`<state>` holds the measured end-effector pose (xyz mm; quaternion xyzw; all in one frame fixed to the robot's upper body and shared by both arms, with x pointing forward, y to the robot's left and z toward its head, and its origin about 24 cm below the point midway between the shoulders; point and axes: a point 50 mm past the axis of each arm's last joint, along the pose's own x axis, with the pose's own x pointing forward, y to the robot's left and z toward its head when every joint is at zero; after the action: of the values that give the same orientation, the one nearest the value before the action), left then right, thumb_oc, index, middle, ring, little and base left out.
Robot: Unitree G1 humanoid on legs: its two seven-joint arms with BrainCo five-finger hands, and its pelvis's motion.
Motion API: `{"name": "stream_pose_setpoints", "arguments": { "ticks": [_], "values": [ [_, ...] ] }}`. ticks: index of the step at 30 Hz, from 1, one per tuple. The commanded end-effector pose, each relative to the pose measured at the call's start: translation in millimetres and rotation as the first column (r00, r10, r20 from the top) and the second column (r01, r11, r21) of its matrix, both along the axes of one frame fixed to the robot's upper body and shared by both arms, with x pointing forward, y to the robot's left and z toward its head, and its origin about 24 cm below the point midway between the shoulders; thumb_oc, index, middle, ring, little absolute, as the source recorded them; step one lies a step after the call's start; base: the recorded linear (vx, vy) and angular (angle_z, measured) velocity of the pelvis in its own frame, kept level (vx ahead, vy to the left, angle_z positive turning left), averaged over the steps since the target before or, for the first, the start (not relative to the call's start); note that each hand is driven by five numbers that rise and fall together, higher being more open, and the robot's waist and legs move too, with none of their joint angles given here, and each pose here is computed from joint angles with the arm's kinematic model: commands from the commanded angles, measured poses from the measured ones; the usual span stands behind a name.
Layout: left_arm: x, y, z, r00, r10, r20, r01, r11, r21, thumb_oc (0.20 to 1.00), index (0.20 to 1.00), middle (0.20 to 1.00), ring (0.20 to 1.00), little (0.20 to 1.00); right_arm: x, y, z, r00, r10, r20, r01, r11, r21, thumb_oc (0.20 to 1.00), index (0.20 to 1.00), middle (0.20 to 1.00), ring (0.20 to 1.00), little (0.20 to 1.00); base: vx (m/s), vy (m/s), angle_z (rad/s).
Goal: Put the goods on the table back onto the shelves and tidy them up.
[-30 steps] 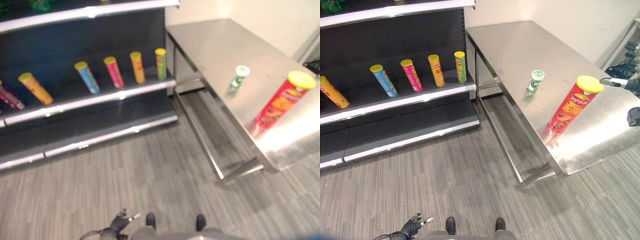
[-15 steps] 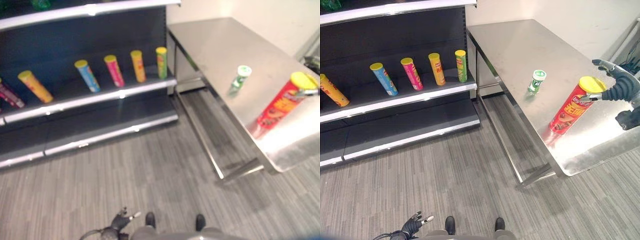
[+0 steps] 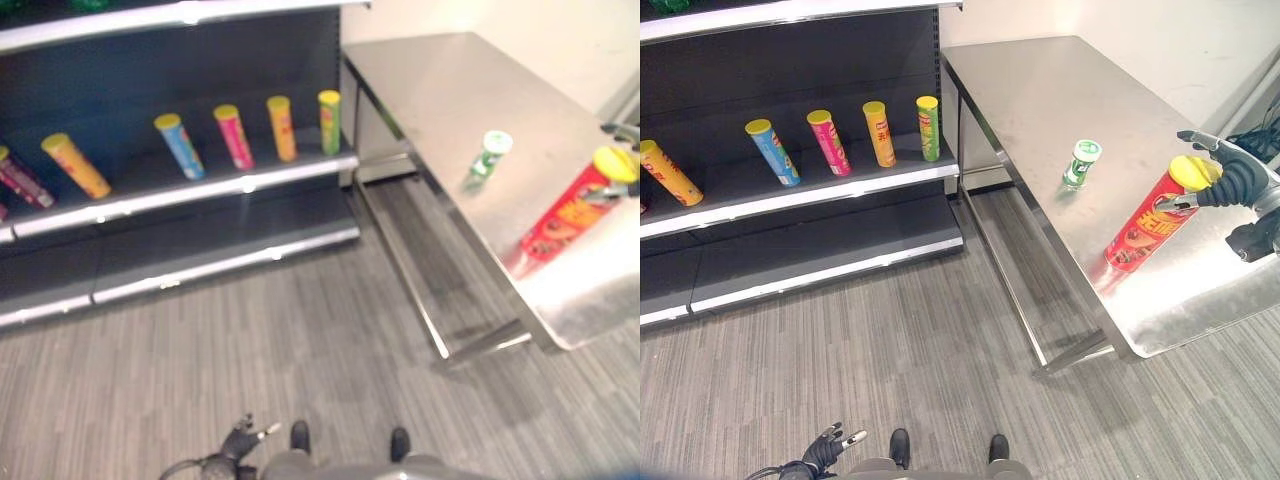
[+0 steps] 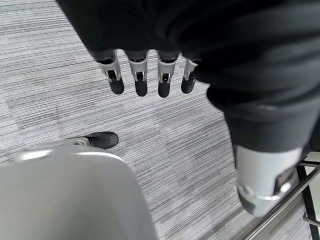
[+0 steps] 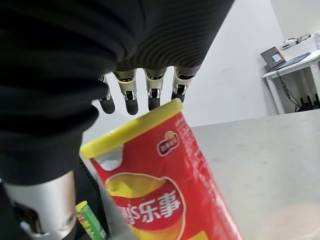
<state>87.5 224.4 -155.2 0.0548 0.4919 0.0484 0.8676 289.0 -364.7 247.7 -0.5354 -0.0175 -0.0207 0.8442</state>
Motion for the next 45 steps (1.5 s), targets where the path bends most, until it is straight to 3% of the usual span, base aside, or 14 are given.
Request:
{"name": "stream_pose_setpoints", "arguments": {
  "ticks": [1, 13, 14, 15, 22, 29, 35, 41, 45],
  "values": [
    [19, 7, 6, 0.998, -0.039, 0.048, 0.038, 0.999, 0.026, 1.000, 1.000, 1.000, 1.000, 1.000, 2, 1, 27, 0.996, -0.006, 0.085, 0.009, 1.000, -0.025, 1.000, 1.000, 1.000, 1.000, 1.000, 0.00, 0.000, 0.00],
    [21, 4, 6, 0.997, -0.060, 0.050, 0.060, 0.998, 0.010, 1.000, 1.000, 1.000, 1.000, 1.000, 7, 3, 3, 0.999, 0.025, -0.045, -0.023, 0.999, 0.045, 1.000, 1.000, 1.000, 1.000, 1.000, 0.00, 0.000, 0.00],
    [21, 4, 6, 0.997, -0.062, 0.052, 0.061, 0.998, 0.007, 1.000, 1.000, 1.000, 1.000, 1.000, 7, 3, 1, 0.998, 0.024, -0.057, -0.022, 0.999, 0.047, 0.639, 0.639, 0.639, 0.639, 0.639, 0.00, 0.000, 0.00],
    [22, 4, 6, 0.996, -0.066, 0.052, 0.065, 0.998, 0.006, 1.000, 1.000, 1.000, 1.000, 1.000, 8, 3, -2, 0.997, 0.017, -0.077, -0.015, 0.999, 0.035, 0.213, 0.213, 0.213, 0.213, 0.213, 0.00, 0.000, 0.00],
    [24, 5, 6, 0.997, -0.050, 0.050, 0.049, 0.999, 0.012, 1.000, 1.000, 1.000, 1.000, 1.000, 11, 6, 3, 1.000, 0.015, -0.026, -0.015, 0.999, 0.037, 0.200, 0.200, 0.200, 0.200, 0.200, 0.00, 0.000, 0.00],
    [30, 15, 11, 0.995, 0.028, 0.097, -0.032, 0.999, 0.040, 1.000, 1.000, 1.000, 1.000, 1.000, -16, 6, 42, 0.928, 0.029, 0.371, -0.153, 0.939, 0.310, 0.200, 0.200, 0.200, 0.200, 0.200, -0.02, -0.070, 0.02],
    [21, 27, 14, 0.991, 0.084, 0.106, -0.090, 0.995, 0.054, 1.000, 1.000, 1.000, 1.000, 1.000, -33, 30, 76, 0.767, 0.099, 0.634, -0.360, 0.885, 0.297, 0.200, 0.200, 0.200, 0.200, 0.200, -0.02, -0.144, 0.25],
    [26, 26, 17, 0.976, 0.156, 0.153, -0.161, 0.987, 0.020, 1.000, 1.000, 1.000, 1.000, 1.000, -33, 80, 83, 0.675, 0.287, 0.680, -0.528, 0.831, 0.174, 0.200, 0.200, 0.200, 0.200, 0.200, -0.07, -0.103, 0.47],
    [22, 22, 14, 0.977, 0.162, 0.136, -0.165, 0.986, 0.010, 1.000, 1.000, 1.000, 1.000, 1.000, -33, 97, 80, 0.659, 0.357, 0.662, -0.571, 0.810, 0.131, 0.200, 0.200, 0.200, 0.200, 0.200, 0.00, 0.058, 0.98]
  ]
}}
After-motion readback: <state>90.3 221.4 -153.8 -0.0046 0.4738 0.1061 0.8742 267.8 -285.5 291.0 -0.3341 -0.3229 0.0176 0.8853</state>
